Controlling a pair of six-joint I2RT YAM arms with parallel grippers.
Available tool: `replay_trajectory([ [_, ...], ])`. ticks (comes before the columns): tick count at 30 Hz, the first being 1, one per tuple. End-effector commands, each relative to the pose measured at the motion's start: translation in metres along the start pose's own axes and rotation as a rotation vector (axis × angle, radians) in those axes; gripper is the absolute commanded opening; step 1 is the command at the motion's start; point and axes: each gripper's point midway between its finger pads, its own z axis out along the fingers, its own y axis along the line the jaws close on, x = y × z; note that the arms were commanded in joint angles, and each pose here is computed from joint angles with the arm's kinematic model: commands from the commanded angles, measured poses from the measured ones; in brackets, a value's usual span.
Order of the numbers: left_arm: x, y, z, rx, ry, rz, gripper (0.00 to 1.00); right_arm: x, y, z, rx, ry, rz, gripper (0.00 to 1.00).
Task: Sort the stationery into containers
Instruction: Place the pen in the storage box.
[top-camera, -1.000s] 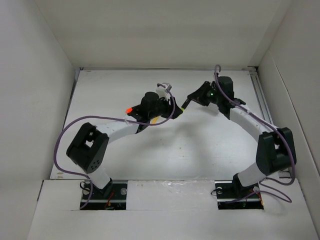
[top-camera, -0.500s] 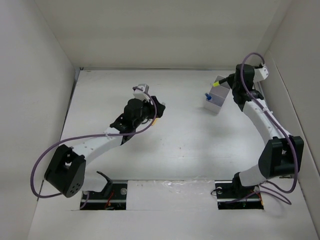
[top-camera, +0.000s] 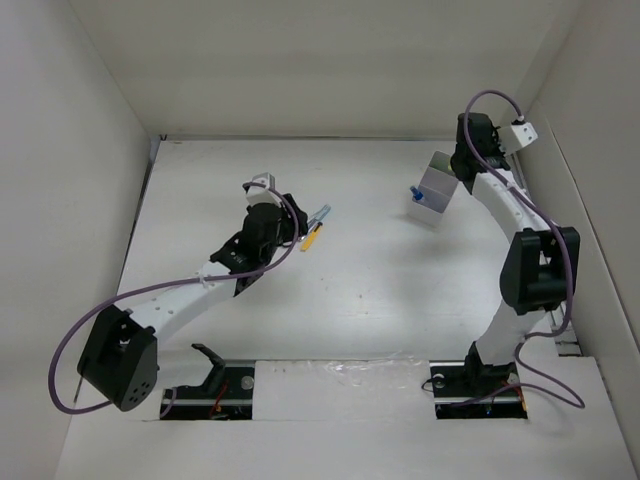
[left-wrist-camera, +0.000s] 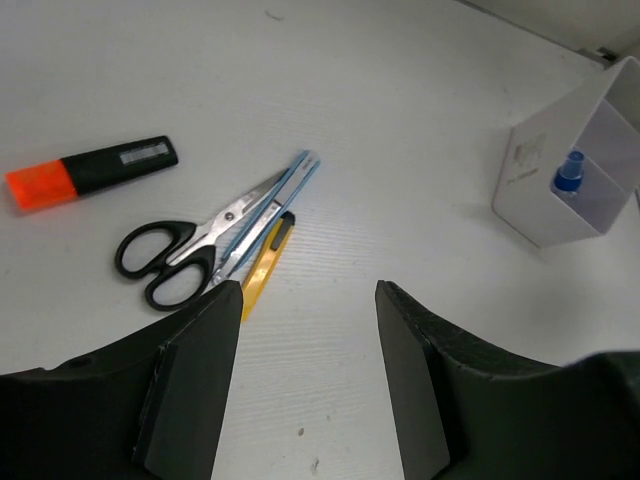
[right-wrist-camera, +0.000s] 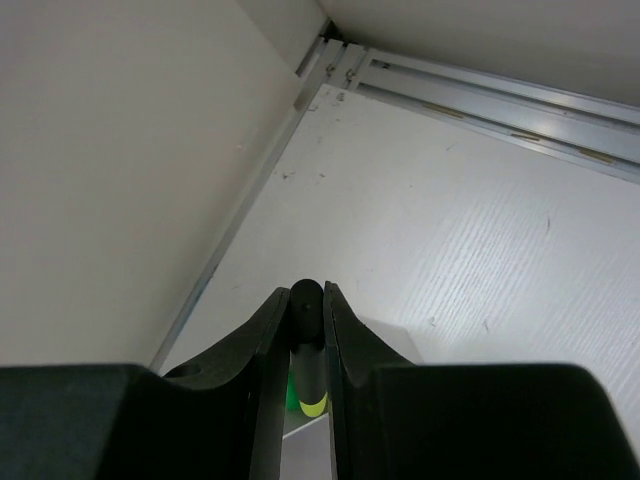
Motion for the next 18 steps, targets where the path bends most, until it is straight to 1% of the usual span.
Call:
replay_trajectory([
  [1, -0.018, 0.008, -0.002, -0.095, -0.044, -0.051, 0.53, -0.022, 0.01, -0.002, 0.016, -0.073, -0.006, 0.0],
  [3, -0.017, 0.015, 0.0, -0.131, -0.051, -0.058, 0.52, -0.022, 0.014, -0.002, 0.027, -0.096, -0.015, 0.0],
  [4, -0.018, 0.016, 0.0, -0.138, -0.057, -0.057, 0.52, -0.012, 0.013, 0.0, 0.036, -0.091, -0.042, 0.0],
  [7, -0.018, 0.022, -0.001, -0.171, -0.062, -0.072, 0.52, -0.01, 0.017, 0.001, 0.043, -0.106, -0.045, 0.0],
  [12, -0.028, 0.033, -0.004, -0.235, -0.122, -0.116, 0.52, 0.003, 0.019, 0.002, 0.051, -0.105, -0.077, 0.01],
  [15, -0.023, 0.04, -0.001, -0.276, -0.114, -0.117, 0.52, 0.006, 0.017, 0.006, 0.068, -0.116, -0.085, 0.02],
  [16, -0.023, 0.044, -0.002, -0.298, -0.119, -0.119, 0.52, 0.013, 0.018, 0.005, 0.066, -0.108, -0.096, 0.02],
  [18, -0.027, 0.049, 0.001, -0.332, -0.126, -0.113, 0.58, 0.01, 0.021, 0.005, 0.061, -0.112, -0.088, 0.03],
])
